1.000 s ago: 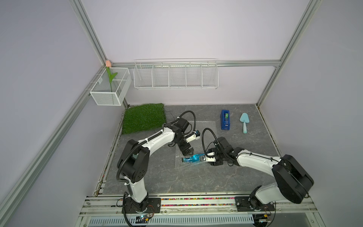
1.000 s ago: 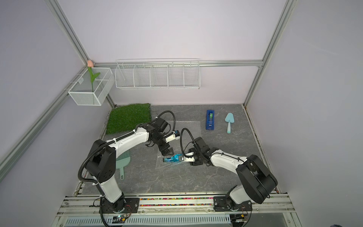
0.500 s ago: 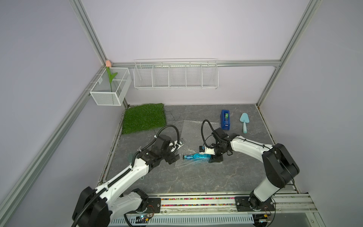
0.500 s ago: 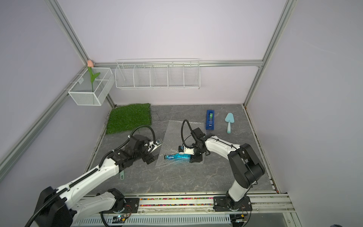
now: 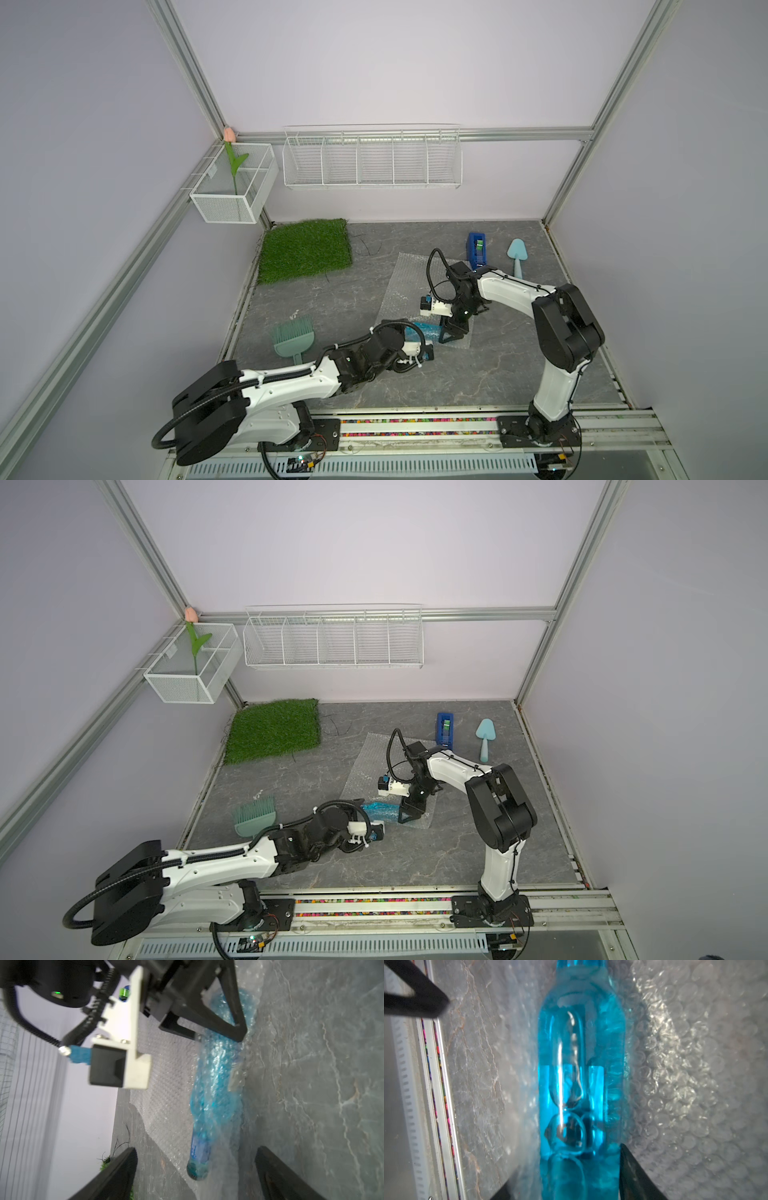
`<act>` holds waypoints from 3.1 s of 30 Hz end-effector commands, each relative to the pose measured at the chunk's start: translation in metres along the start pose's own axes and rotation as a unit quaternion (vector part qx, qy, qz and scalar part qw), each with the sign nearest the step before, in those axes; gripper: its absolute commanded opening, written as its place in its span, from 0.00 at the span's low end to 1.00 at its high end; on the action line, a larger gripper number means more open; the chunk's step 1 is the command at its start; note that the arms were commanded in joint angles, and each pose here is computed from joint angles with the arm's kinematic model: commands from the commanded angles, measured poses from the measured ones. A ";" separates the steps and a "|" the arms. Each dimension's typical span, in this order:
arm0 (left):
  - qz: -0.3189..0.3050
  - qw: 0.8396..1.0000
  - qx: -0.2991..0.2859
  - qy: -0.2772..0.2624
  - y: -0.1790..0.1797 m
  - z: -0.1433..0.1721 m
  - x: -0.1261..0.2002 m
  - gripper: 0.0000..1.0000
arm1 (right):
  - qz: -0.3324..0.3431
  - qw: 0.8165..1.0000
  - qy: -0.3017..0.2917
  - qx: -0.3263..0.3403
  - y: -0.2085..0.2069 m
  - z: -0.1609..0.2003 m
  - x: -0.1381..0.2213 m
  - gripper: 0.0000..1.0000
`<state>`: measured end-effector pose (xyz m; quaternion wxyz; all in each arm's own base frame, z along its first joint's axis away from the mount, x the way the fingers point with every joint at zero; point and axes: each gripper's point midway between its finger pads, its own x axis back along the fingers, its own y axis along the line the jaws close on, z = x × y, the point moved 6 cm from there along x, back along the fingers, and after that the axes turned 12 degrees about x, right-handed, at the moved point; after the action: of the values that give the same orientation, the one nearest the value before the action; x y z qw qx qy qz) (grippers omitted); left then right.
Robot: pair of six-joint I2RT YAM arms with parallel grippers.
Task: Wrap wine bottles in bubble wrap
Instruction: Wrap the wine bottle in bubble wrap.
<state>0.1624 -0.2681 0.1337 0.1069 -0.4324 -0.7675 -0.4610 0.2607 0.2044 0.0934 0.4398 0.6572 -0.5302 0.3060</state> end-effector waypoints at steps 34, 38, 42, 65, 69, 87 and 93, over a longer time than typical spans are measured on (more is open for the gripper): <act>0.209 0.967 0.035 0.139 -0.046 0.018 -0.085 0.26 | 0.089 0.993 -0.077 -0.003 -0.005 -0.007 0.043 0.88; 0.212 0.966 0.037 0.141 -0.047 0.021 -0.082 0.20 | 0.136 0.986 -0.094 -0.017 -0.007 -0.004 0.063 0.88; 0.229 0.961 0.047 0.146 -0.048 0.017 -0.079 0.18 | 0.246 0.961 -0.121 -0.036 -0.011 -0.001 0.099 0.88; 0.477 0.816 0.187 0.269 -0.022 -0.001 -0.072 0.00 | 0.399 0.880 -0.044 0.254 0.152 0.033 0.105 0.88; 0.519 0.776 0.206 0.293 -0.019 0.002 -0.082 0.00 | 0.394 0.855 -0.058 0.333 0.173 0.028 0.095 0.88; 0.551 0.749 0.196 0.311 -0.019 0.004 -0.106 0.00 | 0.399 0.841 0.006 0.366 0.112 -0.011 0.018 0.88; 0.552 0.748 0.196 0.313 -0.018 0.008 -0.113 0.00 | 0.379 0.859 0.007 0.343 0.098 -0.009 0.010 0.88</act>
<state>0.2352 -0.3450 0.0914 0.6038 -0.6023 -0.4562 -0.2540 0.1619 0.1968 0.1241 0.0551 0.5143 -0.5775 0.6316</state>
